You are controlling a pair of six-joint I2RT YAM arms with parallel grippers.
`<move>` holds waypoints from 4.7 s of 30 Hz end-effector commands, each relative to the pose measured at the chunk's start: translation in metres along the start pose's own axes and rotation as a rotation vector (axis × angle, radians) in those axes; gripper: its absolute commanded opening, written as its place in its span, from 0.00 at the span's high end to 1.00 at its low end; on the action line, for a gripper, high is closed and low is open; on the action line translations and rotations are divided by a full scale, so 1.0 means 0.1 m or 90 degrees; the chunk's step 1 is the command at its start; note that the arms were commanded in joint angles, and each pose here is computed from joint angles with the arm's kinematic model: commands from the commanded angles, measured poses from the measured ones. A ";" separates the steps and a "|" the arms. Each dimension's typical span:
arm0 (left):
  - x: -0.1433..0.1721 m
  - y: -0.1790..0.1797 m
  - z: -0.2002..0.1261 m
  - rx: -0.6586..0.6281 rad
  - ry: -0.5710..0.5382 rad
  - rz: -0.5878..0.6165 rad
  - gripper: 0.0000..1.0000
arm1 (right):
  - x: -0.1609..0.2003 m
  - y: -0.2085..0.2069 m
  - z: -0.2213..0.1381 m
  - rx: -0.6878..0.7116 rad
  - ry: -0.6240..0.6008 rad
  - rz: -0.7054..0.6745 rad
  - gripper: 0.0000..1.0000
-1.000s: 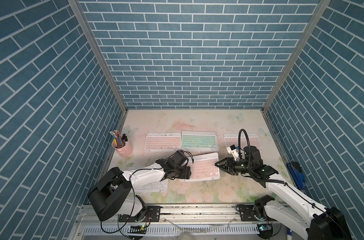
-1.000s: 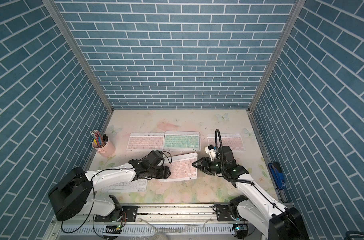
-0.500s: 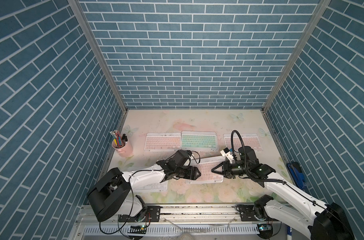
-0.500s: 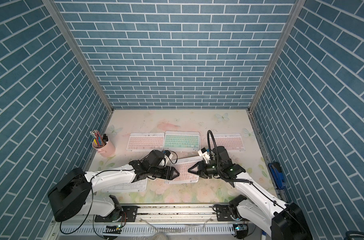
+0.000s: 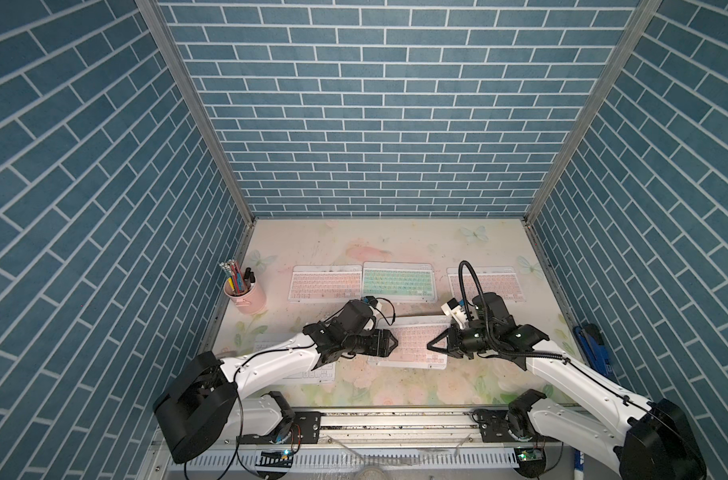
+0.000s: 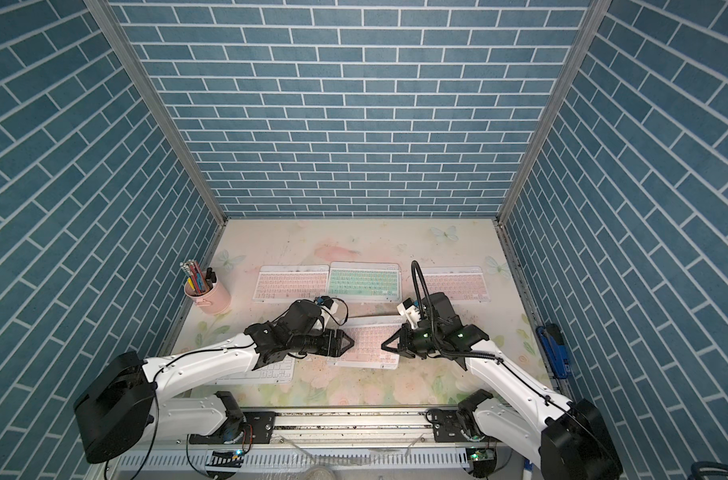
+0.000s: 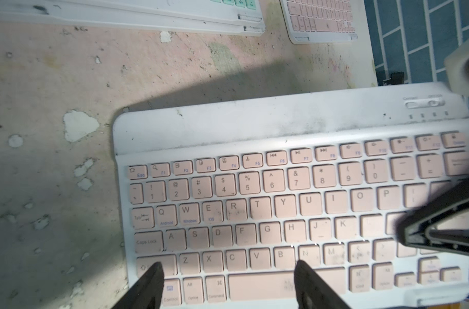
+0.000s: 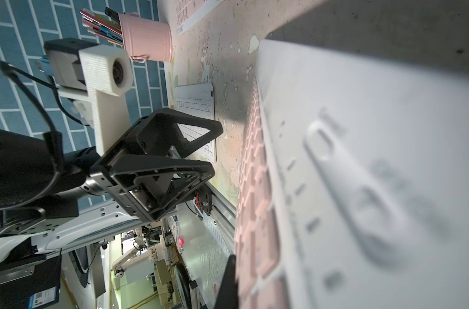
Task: Stack the numeric keypads
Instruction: Pick up the numeric keypad from the center of the board, then place the numeric keypad at the numeric keypad, then move the numeric keypad to the center of the board.
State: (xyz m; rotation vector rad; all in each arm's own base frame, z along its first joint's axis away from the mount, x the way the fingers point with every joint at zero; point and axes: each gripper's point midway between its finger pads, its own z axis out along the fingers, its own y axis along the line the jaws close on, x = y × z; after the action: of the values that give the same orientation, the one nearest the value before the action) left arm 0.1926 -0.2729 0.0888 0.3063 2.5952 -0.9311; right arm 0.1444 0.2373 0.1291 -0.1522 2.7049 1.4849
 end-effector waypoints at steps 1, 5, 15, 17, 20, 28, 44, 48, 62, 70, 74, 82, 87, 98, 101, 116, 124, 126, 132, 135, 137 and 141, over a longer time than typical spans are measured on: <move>-0.14 0.05 -0.14 -0.031 -0.017 -0.011 0.22 | -0.04 -0.03 -0.02 0.032 -0.001 -0.033 1.00; -0.27 0.12 -0.27 -0.041 -0.029 -0.025 0.22 | -0.14 0.06 -0.04 0.025 -0.013 -0.069 1.00; -0.52 0.20 -0.54 -0.057 -0.052 -0.034 0.22 | -0.64 0.52 -0.26 -0.060 -0.048 -0.157 1.00; -0.56 0.20 -0.57 -0.054 -0.055 -0.039 0.22 | -0.76 0.57 -0.28 -0.073 -0.046 -0.174 1.00; -0.61 0.22 -0.61 -0.055 -0.060 -0.046 0.22 | -0.93 0.62 -0.29 -0.099 -0.040 -0.186 1.00; -0.64 0.24 -0.61 -0.056 -0.059 -0.047 0.22 | -1.39 0.64 -0.45 -0.150 -0.062 -0.203 1.00; -0.68 0.32 -0.59 -0.060 -0.059 -0.062 0.22 | -1.91 0.31 -0.29 -0.155 -0.027 -0.182 1.00; -0.69 0.31 -0.61 -0.061 -0.063 -0.063 0.22 | -2.01 0.23 -0.22 -0.156 -0.015 -0.171 1.00; -0.66 0.36 -0.63 -0.069 -0.062 -0.069 0.22 | -2.16 0.10 -0.06 -0.165 0.005 -0.149 1.00; -0.63 0.40 -0.59 -0.072 -0.056 -0.073 0.22 | -2.25 0.04 0.06 -0.167 0.020 -0.142 1.00; -0.62 0.40 -0.59 -0.071 -0.055 -0.073 0.22 | -2.29 0.01 0.11 -0.164 0.030 -0.139 1.00; -0.60 0.43 -0.56 -0.073 -0.051 -0.078 0.22 | -2.30 -0.17 0.19 -0.126 0.049 -0.122 1.00; -0.61 0.43 -0.53 -0.069 -0.047 -0.079 0.22 | -2.30 -0.28 0.23 -0.105 0.053 -0.115 0.91; -0.61 0.42 -0.52 -0.065 -0.045 -0.079 0.22 | -2.38 -0.49 0.25 -0.029 0.047 -0.100 0.63; -0.60 0.43 -0.52 -0.066 -0.044 -0.079 0.22 | -2.41 -0.56 0.24 -0.003 0.043 -0.094 0.63; -0.58 0.43 -0.55 -0.065 -0.049 -0.077 0.22 | -2.52 -0.99 0.16 0.142 0.024 -0.051 0.62; -0.58 0.45 -0.57 -0.070 -0.054 -0.075 0.22 | -2.54 -1.18 0.01 0.212 0.010 -0.030 0.62; -0.58 0.45 -0.57 -0.072 -0.055 -0.074 0.22 | -2.55 -1.19 -0.04 0.219 0.000 -0.029 0.62; -0.58 0.51 -0.62 -0.102 -0.058 -0.070 0.22 | -2.57 -1.14 -0.20 0.250 -0.028 -0.042 0.62; -0.59 0.61 -0.67 -0.145 -0.057 -0.069 0.22 | -2.54 -1.16 -0.31 0.293 -0.048 -0.045 0.62; -0.58 0.72 -0.70 -0.187 -0.056 -0.076 0.22 | -2.50 -1.23 -0.40 0.332 -0.059 -0.038 0.63; -0.59 0.80 -0.70 -0.213 -0.052 -0.085 0.22 | -2.39 -1.42 -0.60 0.402 -0.096 -0.011 0.63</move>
State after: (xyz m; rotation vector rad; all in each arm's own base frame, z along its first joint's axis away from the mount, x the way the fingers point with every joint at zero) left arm 0.2498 -0.1839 0.1188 0.0250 2.6448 -0.6175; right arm 0.3999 0.1507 0.0640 -0.1295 2.8672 0.7162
